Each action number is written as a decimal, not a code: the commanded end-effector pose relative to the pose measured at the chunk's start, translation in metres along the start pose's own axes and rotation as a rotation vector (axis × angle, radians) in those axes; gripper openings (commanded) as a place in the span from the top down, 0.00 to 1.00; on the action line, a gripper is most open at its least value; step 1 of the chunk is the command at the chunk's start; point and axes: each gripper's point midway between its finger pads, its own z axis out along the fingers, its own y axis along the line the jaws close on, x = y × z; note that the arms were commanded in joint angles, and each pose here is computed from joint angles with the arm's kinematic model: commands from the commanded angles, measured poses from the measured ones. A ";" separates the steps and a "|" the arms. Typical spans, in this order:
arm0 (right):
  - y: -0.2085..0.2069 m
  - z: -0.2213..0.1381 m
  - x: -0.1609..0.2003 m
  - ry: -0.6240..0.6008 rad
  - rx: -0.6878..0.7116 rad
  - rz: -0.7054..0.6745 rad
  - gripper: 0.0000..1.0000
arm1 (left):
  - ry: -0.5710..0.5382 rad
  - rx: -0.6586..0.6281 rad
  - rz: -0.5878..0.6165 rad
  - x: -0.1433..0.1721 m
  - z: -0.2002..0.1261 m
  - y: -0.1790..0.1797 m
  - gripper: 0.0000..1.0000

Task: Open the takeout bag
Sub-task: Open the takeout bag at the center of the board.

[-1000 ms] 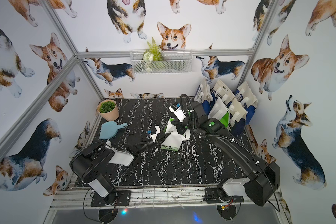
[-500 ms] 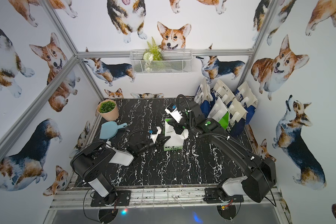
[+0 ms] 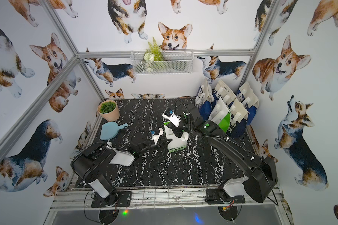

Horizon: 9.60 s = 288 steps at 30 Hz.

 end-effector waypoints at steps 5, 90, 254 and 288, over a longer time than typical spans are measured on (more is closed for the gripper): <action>0.004 -0.001 0.000 -0.028 -0.007 -0.035 1.00 | -0.143 0.050 0.067 -0.037 -0.003 -0.013 0.78; 0.003 -0.002 0.009 -0.137 0.504 -0.757 0.61 | -0.156 -0.018 0.157 -0.046 -0.007 -0.030 1.00; -0.017 -0.033 -0.028 0.007 0.277 -0.351 1.00 | -0.089 -0.019 0.183 -0.035 -0.005 -0.032 1.00; -0.022 -0.047 -0.045 0.245 0.174 -0.590 1.00 | -0.058 -0.013 0.183 -0.032 -0.004 -0.032 1.00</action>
